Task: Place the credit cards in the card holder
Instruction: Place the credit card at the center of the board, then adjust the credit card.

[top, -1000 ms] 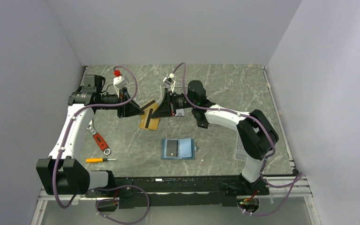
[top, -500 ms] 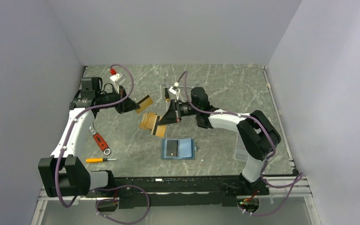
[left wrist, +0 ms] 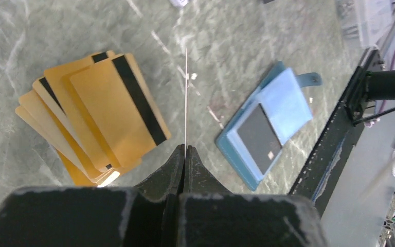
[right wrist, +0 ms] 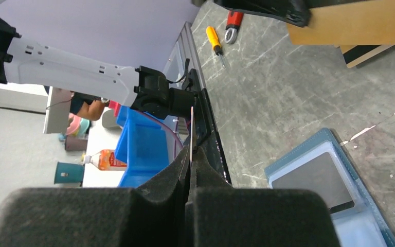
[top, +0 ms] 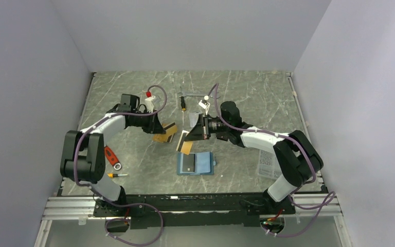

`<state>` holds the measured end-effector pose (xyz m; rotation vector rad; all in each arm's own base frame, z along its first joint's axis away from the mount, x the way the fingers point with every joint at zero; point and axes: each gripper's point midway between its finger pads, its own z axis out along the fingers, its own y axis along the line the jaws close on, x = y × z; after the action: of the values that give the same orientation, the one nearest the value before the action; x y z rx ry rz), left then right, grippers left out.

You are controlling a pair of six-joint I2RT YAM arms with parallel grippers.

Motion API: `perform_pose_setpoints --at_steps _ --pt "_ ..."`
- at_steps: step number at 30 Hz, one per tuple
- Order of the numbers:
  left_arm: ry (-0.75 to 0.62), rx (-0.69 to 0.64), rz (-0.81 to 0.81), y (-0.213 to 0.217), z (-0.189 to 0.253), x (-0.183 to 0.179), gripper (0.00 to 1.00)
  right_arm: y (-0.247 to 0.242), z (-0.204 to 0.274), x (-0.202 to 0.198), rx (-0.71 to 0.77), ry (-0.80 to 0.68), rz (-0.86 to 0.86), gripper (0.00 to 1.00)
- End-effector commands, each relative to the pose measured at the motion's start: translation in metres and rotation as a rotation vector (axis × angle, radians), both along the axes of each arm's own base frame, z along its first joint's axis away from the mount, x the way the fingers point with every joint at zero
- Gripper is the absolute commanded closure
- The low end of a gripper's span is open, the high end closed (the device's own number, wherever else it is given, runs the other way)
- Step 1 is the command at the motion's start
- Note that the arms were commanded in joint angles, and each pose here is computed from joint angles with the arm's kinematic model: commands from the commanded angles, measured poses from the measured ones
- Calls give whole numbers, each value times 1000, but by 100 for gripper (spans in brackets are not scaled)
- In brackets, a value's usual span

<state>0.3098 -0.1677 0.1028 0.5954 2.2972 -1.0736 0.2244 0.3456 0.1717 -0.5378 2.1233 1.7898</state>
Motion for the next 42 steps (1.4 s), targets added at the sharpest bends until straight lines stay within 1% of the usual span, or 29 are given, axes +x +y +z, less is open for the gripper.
perform_pose_setpoints --at_steps 1,6,11,12,14,15,17,18,19,20,23,25,27,29,31,33,37,42 --pt "-20 62 31 4 -19 22 100 -4 18 1 21 -82 -28 100" --pt "3 135 46 10 -42 35 99 -3 23 2 29 -89 -35 100" --pt "7 181 80 15 -48 43 86 0 28 5 39 -95 -26 100" --pt "-2 189 88 17 -46 44 81 1 29 6 40 -96 -26 100" --pt "-19 201 97 18 -41 47 63 1 30 7 44 -100 -24 100" --pt "-28 211 98 19 -38 47 57 2 31 7 42 -101 -23 100" --pt "-53 237 111 23 -31 51 30 2 31 8 40 -105 -23 100" --pt "-58 246 114 25 -27 50 19 2 31 8 39 -105 -21 100" --pt "-75 252 115 26 -22 51 14 2 31 8 37 -105 -20 100" --pt "-95 255 117 27 -16 52 11 2 32 9 37 -108 -21 100" --pt "-162 256 123 29 5 53 10 4 35 12 32 -120 -22 100" --pt "-210 212 111 27 30 52 8 4 38 14 30 -132 -28 100" --pt "-246 72 33 10 67 38 1 6 43 18 34 -146 -33 100" --pt "-264 -76 -84 -9 98 14 1 9 48 22 39 -161 -34 100" --pt "-246 -220 -195 -24 121 -12 0 13 54 27 51 -172 -36 100" --pt "-231 -314 -278 -33 133 -33 1 17 61 32 71 -183 -35 100" --pt "-225 -375 -368 -41 137 -61 1 26 76 37 110 -206 -24 100" --pt "-216 -413 -410 -42 143 -75 1 35 83 42 121 -223 -20 100"
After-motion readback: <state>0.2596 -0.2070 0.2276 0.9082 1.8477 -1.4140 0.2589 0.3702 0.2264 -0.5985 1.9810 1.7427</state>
